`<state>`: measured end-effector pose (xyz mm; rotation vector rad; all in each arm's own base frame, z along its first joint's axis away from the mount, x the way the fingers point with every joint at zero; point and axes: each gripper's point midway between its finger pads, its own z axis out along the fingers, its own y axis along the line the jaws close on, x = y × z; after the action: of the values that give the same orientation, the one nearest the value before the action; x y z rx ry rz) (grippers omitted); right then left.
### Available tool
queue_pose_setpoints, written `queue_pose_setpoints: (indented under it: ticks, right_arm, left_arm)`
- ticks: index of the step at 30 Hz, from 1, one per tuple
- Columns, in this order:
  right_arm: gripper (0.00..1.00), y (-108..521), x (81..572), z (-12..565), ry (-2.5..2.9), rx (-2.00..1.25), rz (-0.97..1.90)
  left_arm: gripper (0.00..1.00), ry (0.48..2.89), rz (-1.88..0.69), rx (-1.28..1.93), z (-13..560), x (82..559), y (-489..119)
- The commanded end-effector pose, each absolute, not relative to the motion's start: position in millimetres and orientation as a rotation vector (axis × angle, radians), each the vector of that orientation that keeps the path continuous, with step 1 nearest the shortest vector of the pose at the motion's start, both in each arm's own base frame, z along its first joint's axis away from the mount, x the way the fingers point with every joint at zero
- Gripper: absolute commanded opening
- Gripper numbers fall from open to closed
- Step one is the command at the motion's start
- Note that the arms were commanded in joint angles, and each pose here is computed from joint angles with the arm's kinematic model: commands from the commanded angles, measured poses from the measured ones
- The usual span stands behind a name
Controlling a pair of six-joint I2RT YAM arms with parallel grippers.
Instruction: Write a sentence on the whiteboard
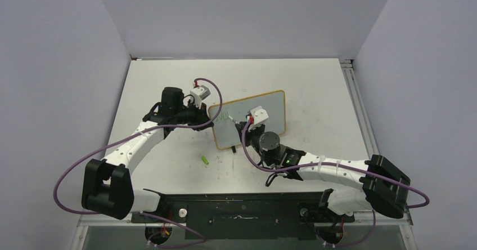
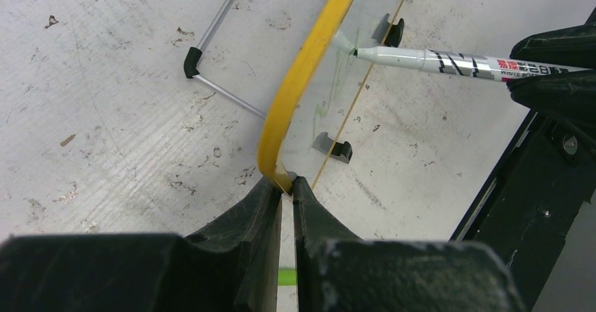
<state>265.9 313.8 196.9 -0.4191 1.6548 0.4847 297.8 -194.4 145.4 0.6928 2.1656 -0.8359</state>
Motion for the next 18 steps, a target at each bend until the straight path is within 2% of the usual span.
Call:
queue_pose_setpoints:
  ticks: [1,18]
  right_arm:
    - [0.05,302.2,269.0,194.5,1.668,-0.373,0.458]
    - [0.05,296.3,266.3,182.3,1.696,-0.363,0.444]
  left_arm:
    - [0.00,2.133,-0.858,0.731,158.2,297.4,-202.3]
    - [0.00,2.136,-0.855,0.732,157.3,297.3,-201.9]
